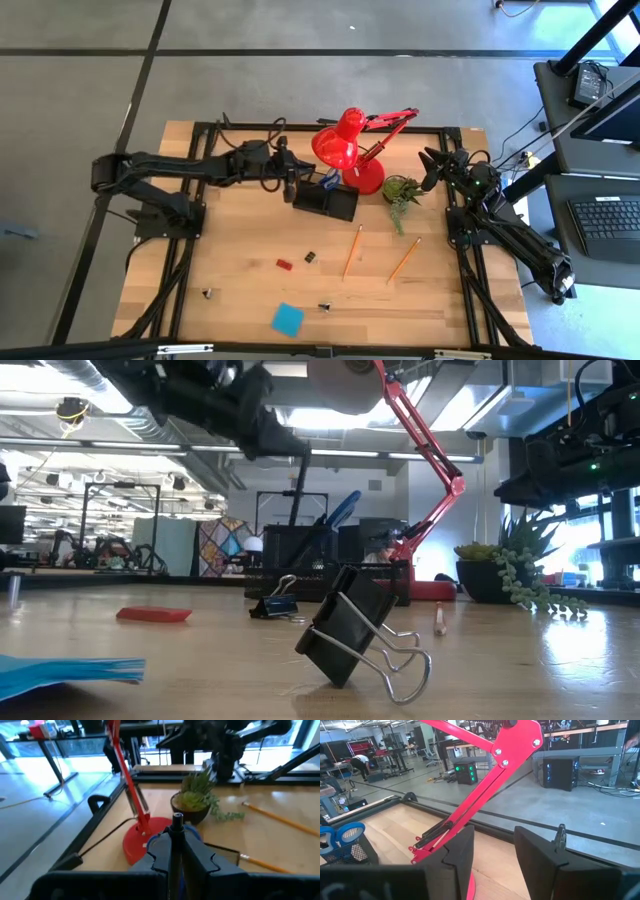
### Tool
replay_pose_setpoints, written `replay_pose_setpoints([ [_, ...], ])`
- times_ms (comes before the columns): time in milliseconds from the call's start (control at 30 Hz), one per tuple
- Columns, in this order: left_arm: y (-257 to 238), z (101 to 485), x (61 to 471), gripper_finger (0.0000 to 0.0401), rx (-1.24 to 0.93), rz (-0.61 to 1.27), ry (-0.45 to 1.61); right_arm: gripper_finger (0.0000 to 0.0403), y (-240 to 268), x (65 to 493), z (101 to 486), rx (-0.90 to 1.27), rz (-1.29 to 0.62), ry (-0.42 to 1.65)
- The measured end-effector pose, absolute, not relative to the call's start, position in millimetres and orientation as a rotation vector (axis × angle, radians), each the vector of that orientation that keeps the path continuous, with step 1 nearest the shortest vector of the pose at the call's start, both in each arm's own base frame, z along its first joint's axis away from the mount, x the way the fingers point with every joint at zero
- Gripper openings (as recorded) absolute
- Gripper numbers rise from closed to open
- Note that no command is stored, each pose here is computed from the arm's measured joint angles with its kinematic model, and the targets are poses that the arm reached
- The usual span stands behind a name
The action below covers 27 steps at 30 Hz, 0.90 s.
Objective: Pick and place office supplies into organizer
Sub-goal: Put the black pen into the black desk organizer
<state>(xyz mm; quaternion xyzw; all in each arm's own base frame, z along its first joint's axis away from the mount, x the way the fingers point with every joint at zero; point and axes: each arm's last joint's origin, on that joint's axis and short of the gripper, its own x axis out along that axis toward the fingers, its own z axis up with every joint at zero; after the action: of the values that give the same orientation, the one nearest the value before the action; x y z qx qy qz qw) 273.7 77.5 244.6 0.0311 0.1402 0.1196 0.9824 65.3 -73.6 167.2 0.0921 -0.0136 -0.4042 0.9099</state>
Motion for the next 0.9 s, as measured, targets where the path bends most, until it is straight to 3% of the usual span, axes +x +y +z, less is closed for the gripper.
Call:
replay_pose_setpoints([
  [900,82.2,194.1,282.4,0.0022,-0.094,0.29,0.557,0.0145,-73.7,65.3,167.2,0.19,-0.834,-0.027],
])
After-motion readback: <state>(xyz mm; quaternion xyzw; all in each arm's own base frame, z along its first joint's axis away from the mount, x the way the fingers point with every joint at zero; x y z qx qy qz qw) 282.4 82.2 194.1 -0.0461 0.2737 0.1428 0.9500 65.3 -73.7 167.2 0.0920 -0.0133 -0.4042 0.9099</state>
